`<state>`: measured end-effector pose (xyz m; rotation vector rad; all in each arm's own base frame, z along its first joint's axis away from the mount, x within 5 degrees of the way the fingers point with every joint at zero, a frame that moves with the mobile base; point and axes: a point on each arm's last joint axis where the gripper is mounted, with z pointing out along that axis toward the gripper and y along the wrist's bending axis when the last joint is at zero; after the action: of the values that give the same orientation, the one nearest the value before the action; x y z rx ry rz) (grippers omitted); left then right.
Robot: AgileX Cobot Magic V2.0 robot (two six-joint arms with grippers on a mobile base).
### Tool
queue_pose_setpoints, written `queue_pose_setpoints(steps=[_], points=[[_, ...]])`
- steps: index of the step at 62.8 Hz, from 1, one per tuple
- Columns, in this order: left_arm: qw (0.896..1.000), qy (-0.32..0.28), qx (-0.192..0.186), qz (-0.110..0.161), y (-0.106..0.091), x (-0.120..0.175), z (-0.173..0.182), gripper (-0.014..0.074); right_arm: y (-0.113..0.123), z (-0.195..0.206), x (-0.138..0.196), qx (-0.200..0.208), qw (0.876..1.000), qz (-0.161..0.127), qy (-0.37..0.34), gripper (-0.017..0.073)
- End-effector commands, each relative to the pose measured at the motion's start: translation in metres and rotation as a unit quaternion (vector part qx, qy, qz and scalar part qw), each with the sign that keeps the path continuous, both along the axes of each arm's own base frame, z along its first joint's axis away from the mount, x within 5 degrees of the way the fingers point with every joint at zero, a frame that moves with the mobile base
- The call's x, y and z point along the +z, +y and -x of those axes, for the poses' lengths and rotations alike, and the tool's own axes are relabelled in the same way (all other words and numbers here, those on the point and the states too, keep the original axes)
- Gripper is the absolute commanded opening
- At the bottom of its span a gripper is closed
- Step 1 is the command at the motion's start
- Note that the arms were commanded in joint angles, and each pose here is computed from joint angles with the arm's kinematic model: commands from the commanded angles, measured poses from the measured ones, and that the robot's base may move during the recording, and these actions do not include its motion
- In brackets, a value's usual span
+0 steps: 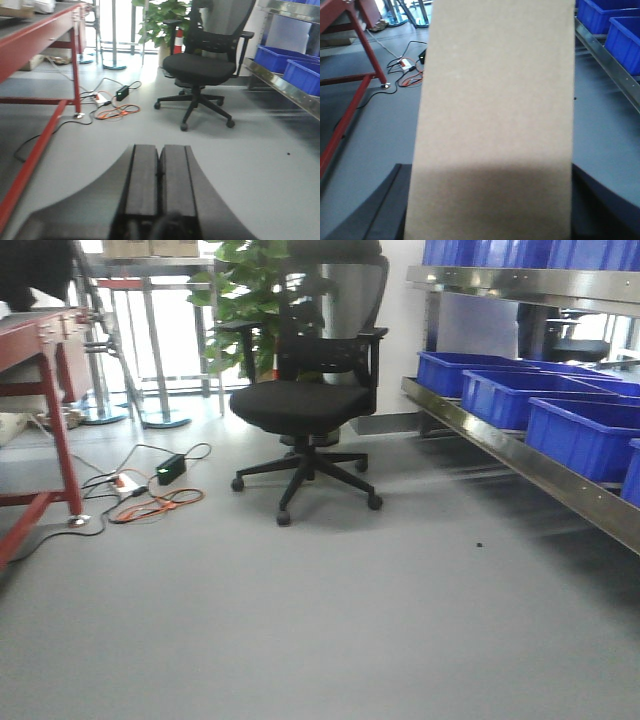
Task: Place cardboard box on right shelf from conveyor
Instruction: 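Drive to the steel shelf rack with blue bins, box held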
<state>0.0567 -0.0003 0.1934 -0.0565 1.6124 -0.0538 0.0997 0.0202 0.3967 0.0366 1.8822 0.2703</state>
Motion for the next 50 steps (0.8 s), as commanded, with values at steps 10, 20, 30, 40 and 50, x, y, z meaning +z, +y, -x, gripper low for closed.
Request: queue_pose_setpoints(steps=[10, 20, 30, 40, 50], points=[[0.999, -0.049, 0.002, 0.005, 0.0004, 0.0092, 0.0011, -0.0119, -0.0006, -0.0004, 0.0164, 0.002, 0.998, 0.003, -0.059, 0.0237], [0.999, -0.049, 0.002, 0.005, 0.0004, 0.0092, 0.0011, -0.0119, -0.0006, -0.0004, 0.0164, 0.002, 0.998, 0.003, -0.059, 0.0237], [0.999, -0.049, 0.002, 0.005, 0.0004, 0.0092, 0.0011, -0.0119, -0.0006, -0.0004, 0.0164, 0.002, 0.998, 0.003, -0.059, 0.0237], [0.999, -0.049, 0.002, 0.005, 0.0004, 0.0092, 0.0011, -0.0119, -0.0006, -0.0004, 0.0164, 0.002, 0.998, 0.003, -0.059, 0.0237], [0.999, -0.049, 0.002, 0.005, 0.0004, 0.0092, 0.0011, -0.0119, -0.0006, -0.0004, 0.0164, 0.002, 0.998, 0.003, -0.059, 0.0237]])
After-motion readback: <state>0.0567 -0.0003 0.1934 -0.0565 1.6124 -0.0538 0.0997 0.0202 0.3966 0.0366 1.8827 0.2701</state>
